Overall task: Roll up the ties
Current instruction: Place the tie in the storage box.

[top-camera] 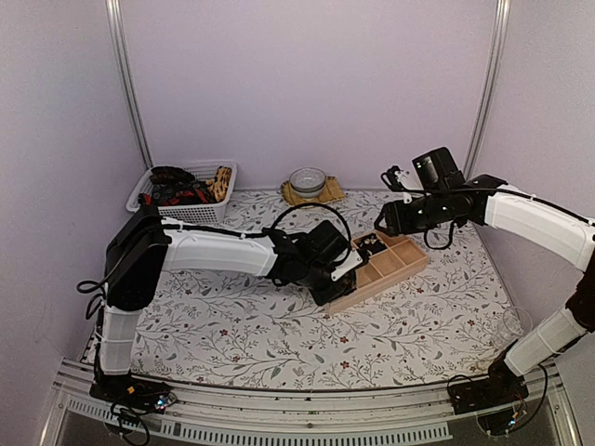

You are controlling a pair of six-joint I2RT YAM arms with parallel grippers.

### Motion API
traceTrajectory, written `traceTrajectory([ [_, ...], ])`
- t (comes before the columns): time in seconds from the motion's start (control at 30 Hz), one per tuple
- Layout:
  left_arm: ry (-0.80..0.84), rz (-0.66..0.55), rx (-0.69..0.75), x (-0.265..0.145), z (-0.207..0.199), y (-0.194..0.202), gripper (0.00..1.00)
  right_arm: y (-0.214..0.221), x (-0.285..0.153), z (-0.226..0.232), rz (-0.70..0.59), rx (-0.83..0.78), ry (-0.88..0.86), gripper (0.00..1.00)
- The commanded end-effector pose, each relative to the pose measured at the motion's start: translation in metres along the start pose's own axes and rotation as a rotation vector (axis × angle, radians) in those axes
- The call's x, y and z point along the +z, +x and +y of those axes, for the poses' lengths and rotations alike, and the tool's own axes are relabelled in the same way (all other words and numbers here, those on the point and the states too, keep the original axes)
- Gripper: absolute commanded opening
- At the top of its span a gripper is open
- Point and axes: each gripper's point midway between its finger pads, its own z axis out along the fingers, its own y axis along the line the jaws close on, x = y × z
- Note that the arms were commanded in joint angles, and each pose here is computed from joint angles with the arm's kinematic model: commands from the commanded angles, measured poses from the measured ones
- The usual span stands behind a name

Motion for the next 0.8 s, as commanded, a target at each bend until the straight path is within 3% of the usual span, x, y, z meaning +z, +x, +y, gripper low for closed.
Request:
traceTrajectory([
  [0.0, 0.063, 0.177, 0.09, 0.008, -0.026, 0.051, 0.41, -0.002, -0.01, 0.011, -0.032, 0.043, -0.087, 0.58],
  [0.2, 0.037, 0.167, 0.105, 0.001, -0.021, 0.046, 0.47, 0.01, 0.001, 0.013, 0.004, 0.067, -0.122, 0.57],
  [0.77, 0.022, 0.079, 0.095, -0.011, -0.013, 0.013, 0.5, 0.016, 0.008, 0.01, 0.019, 0.12, -0.163, 0.55],
])
